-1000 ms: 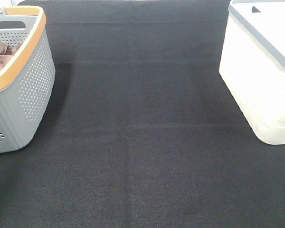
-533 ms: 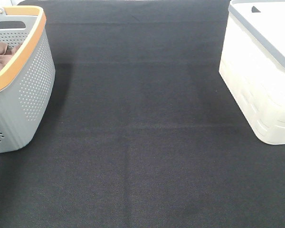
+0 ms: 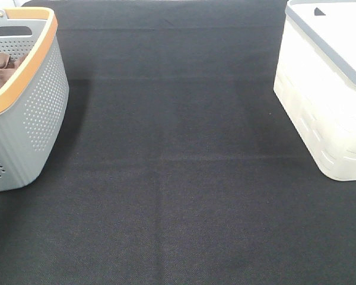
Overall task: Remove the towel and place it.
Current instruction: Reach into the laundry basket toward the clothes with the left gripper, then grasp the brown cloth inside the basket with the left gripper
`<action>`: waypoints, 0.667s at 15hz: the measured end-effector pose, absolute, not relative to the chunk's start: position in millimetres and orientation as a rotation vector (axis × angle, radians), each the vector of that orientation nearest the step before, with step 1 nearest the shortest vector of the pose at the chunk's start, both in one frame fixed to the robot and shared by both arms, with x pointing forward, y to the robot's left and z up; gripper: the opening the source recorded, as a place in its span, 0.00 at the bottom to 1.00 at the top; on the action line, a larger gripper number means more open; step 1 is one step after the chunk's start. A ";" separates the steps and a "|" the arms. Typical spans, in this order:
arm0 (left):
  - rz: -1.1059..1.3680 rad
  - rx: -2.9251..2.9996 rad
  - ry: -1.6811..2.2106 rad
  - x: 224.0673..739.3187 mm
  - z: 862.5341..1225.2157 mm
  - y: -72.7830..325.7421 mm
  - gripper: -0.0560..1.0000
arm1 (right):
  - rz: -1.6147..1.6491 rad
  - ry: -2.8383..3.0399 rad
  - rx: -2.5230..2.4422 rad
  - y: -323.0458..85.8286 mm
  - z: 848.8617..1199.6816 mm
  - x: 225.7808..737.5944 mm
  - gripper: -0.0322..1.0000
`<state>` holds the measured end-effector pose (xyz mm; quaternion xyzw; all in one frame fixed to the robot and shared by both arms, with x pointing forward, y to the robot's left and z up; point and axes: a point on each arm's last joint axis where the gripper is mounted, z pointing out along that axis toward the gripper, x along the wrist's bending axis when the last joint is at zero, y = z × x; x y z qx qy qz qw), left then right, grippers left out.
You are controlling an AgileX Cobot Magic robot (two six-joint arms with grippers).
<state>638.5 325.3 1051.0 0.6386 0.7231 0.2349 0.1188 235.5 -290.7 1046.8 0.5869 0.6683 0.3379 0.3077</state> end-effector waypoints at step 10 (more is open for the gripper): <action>0.631 1.925 2.176 696.9 999.5 327.6 0.65 | 0.894 1.767 1.552 -290.7 1046.8 235.5 0.85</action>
